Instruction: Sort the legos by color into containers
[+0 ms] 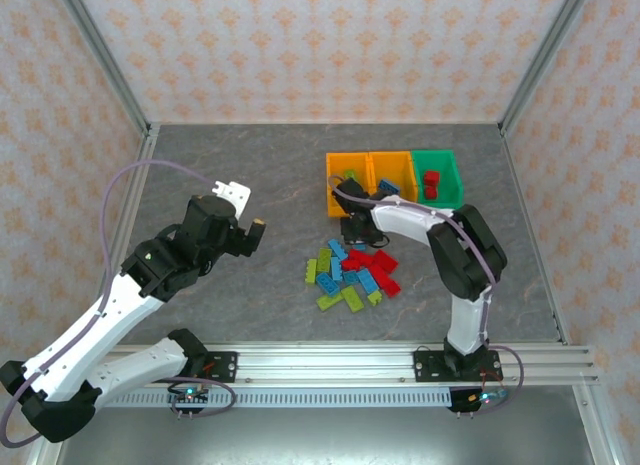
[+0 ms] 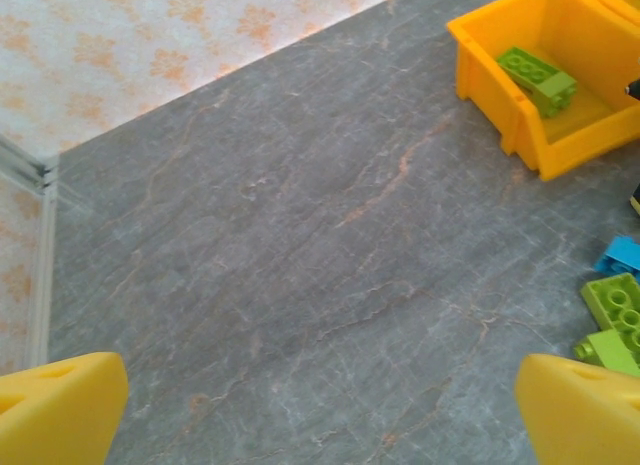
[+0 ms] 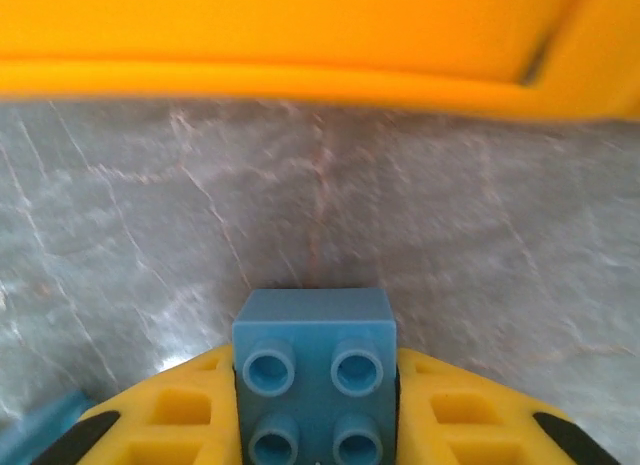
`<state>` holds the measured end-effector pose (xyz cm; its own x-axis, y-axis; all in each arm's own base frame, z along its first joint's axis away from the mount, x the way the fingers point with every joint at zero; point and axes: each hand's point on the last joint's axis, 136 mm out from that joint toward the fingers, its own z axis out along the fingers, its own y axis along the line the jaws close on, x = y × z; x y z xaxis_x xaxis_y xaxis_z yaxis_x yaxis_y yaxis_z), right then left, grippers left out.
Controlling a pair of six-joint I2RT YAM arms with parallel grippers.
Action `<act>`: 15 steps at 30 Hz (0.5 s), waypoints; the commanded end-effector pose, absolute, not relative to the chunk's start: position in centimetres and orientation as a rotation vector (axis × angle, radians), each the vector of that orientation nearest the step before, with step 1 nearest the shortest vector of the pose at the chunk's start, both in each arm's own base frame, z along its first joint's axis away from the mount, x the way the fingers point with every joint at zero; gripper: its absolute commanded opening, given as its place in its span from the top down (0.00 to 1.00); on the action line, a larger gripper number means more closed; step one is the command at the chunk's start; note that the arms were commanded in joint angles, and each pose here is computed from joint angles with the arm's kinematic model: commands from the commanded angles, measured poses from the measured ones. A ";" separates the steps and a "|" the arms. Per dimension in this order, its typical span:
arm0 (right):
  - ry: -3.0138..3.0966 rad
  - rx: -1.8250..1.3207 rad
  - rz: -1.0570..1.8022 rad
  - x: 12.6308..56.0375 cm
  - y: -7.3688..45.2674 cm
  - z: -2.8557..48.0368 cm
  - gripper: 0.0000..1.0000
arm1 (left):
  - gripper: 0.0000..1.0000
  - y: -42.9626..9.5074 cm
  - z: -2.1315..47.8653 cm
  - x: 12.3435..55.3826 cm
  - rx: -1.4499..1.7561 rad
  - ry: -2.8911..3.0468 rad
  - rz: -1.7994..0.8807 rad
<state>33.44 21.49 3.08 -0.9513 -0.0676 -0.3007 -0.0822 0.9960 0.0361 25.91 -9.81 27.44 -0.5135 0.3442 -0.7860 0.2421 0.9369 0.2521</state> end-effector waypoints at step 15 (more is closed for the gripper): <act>2.355 0.170 0.019 45.0 12.6 16.3 0.80 | 0.00 -10.5 28.3 25.3 0.458 2.072 0.039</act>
